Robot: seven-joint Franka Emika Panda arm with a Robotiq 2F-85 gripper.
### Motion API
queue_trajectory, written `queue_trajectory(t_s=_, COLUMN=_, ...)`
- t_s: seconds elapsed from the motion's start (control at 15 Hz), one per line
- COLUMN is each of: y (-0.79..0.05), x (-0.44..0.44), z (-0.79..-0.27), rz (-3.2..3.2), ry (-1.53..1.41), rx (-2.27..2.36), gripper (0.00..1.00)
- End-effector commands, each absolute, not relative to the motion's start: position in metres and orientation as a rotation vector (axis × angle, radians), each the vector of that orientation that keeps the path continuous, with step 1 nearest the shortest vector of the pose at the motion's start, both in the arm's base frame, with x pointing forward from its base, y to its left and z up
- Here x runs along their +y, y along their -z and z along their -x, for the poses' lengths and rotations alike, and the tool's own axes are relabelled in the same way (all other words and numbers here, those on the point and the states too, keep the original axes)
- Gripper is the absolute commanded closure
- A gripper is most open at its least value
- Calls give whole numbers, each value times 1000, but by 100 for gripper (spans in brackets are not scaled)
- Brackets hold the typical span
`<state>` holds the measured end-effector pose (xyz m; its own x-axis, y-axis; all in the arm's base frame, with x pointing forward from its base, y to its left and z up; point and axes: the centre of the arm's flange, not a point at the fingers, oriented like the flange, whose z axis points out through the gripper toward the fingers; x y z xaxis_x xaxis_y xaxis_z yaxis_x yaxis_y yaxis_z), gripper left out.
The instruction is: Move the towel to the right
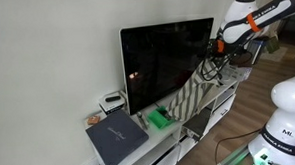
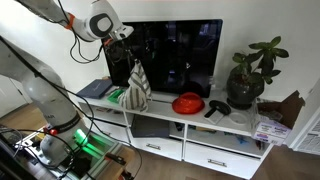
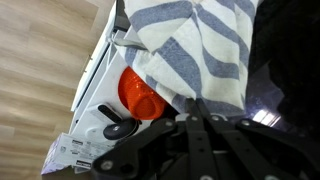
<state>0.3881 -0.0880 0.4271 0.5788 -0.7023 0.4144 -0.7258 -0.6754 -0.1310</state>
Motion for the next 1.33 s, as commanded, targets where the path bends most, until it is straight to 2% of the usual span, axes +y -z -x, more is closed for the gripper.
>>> queue_trajectory(t_s=0.0, y=-427, x=-88, z=-388, rz=-2744, ry=-684, rx=-1242, gripper=99)
queue_trajectory(t_s=0.13, y=-429, x=-91, z=-394, rz=-2699, ry=-732, rx=-1265, gripper=100)
queue_trajectory(t_s=0.47, y=-460, x=-123, z=-419, rz=-2563, ry=-1122, rx=-1437, gripper=100)
queue_trajectory(t_s=0.67, y=-460, x=-137, z=-430, rz=-2506, ry=-1250, rx=-1503, gripper=100)
queue_trajectory(t_s=1.27, y=-396, x=-115, z=-466, rz=-2704, ry=-1026, rx=-1507, gripper=100)
